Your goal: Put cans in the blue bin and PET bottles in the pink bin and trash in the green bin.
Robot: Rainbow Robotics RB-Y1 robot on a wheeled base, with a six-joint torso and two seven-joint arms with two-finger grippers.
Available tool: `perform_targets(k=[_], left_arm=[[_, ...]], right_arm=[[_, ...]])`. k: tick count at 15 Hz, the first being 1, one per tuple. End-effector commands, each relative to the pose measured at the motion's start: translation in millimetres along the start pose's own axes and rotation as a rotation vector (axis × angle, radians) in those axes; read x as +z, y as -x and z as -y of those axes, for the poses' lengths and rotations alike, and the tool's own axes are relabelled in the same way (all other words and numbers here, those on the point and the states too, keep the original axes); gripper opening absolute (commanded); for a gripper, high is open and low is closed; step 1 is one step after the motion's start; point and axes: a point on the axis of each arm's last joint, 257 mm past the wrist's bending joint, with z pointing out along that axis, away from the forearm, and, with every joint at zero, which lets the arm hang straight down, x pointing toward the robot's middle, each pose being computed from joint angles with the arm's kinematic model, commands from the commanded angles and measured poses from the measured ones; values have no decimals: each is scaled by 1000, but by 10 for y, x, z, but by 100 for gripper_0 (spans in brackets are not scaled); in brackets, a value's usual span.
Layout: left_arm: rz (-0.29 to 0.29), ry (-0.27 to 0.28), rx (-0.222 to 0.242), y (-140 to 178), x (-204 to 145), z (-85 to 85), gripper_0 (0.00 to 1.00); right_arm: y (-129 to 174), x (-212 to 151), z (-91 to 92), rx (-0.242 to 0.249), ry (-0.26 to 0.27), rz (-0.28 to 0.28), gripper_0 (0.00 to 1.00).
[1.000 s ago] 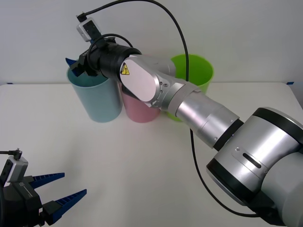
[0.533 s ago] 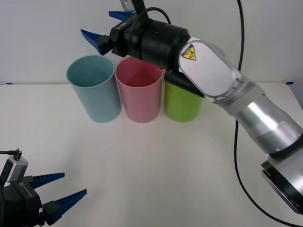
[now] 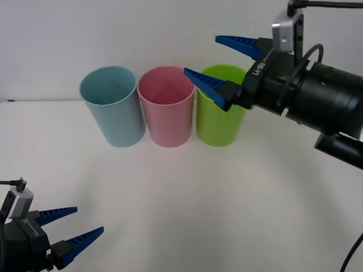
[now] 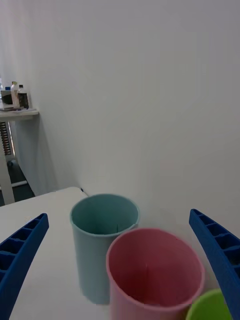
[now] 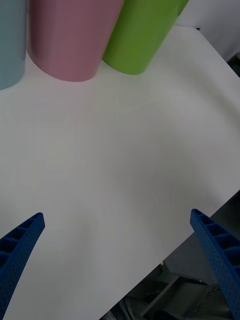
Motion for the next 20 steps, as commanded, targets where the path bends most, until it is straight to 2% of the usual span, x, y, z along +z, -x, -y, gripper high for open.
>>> perform_targets(k=[1, 3, 6, 8, 11, 15, 17, 20], left_arm=[[0, 0, 0, 0, 0, 0, 100], [0, 0, 0, 0, 0, 0, 100], [0, 0, 0, 0, 0, 0, 100], [0, 0, 0, 0, 0, 0, 100], [0, 0, 0, 0, 0, 0, 100], [0, 0, 0, 0, 0, 0, 100], [0, 0, 0, 0, 0, 0, 100], [0, 0, 0, 0, 0, 0, 100]], right_arm=[[-272, -460, -66, -12, -10, -24, 98], [-477, -764, -119, -22, -12, -53, 99], [-835, -1149, -236, -21, -7, -126, 100], [-1067, -1366, -362, -30, 16, -190, 100], [-1313, -1636, -571, -43, 61, -249, 100], [-1588, -1894, -763, -70, 125, -295, 100], [-1680, -2008, -794, -99, 139, -310, 100], [-1768, -2142, -892, -80, 151, -339, 100]])
